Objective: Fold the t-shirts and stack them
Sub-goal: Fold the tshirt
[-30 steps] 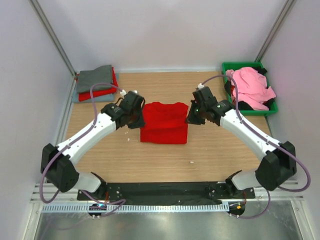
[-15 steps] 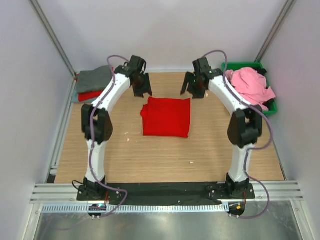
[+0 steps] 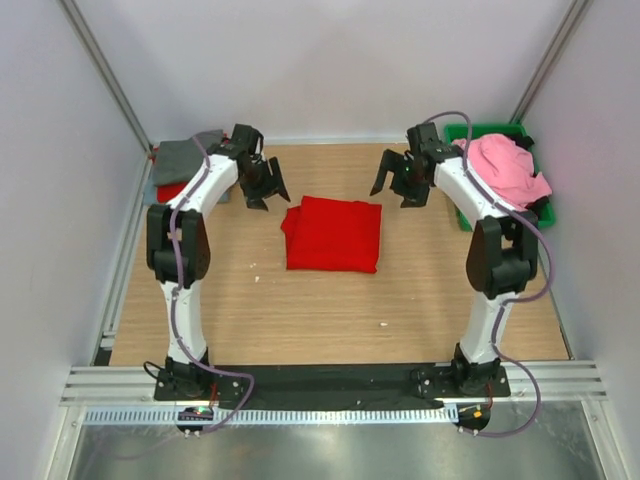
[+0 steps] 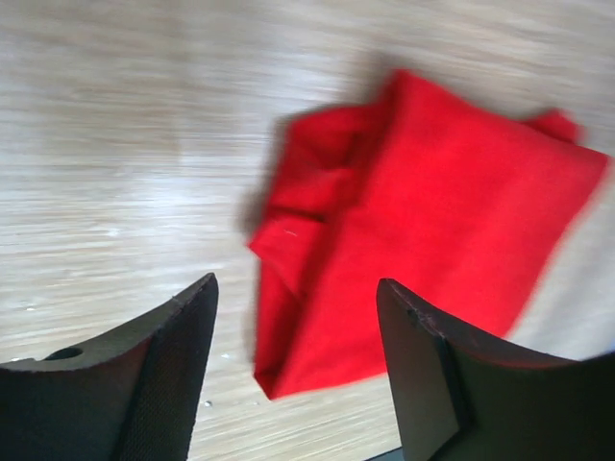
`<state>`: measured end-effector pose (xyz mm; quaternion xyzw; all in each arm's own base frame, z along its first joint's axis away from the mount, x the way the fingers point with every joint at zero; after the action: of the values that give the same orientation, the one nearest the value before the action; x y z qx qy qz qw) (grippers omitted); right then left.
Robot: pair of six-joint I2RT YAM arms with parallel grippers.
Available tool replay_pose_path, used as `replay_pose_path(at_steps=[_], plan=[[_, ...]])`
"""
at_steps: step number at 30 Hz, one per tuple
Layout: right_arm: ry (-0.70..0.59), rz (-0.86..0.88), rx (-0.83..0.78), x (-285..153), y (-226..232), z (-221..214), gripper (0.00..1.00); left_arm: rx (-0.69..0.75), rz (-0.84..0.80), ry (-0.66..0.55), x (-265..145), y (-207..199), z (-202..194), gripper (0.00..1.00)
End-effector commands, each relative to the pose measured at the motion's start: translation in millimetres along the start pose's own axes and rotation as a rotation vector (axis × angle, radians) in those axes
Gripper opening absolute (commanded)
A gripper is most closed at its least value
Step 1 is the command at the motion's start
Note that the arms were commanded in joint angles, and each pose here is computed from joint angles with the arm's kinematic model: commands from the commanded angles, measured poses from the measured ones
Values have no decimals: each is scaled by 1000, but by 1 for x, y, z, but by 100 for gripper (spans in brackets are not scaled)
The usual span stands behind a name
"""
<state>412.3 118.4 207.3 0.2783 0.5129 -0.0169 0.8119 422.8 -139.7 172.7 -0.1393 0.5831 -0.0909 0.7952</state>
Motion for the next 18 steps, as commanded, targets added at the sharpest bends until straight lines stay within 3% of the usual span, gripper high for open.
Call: replay_pose_path(at_steps=[1,8,18], plan=[[-54,181,-31,-38,13,-16,98,146,-205,-274,-53,-33,21,67],[-13,142,-9,-56,-41,-90,98,179,-278,-181,-5,-33,19,55],[-86,124,-77,-125,-67,-126,99,211,-348,-157,45,-49,27,52]])
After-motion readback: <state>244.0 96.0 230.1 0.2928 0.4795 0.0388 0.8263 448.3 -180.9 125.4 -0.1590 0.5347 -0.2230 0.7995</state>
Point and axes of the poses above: each gripper's point midway between its finger pads, its own x axis out along the fingers, its own y axis along the line the jaws close on, z = x × y, the point moved 10 cm from there along -x, back along the fingers, and after that the axes turned 11 degrees about x, right-handed, at the moved point
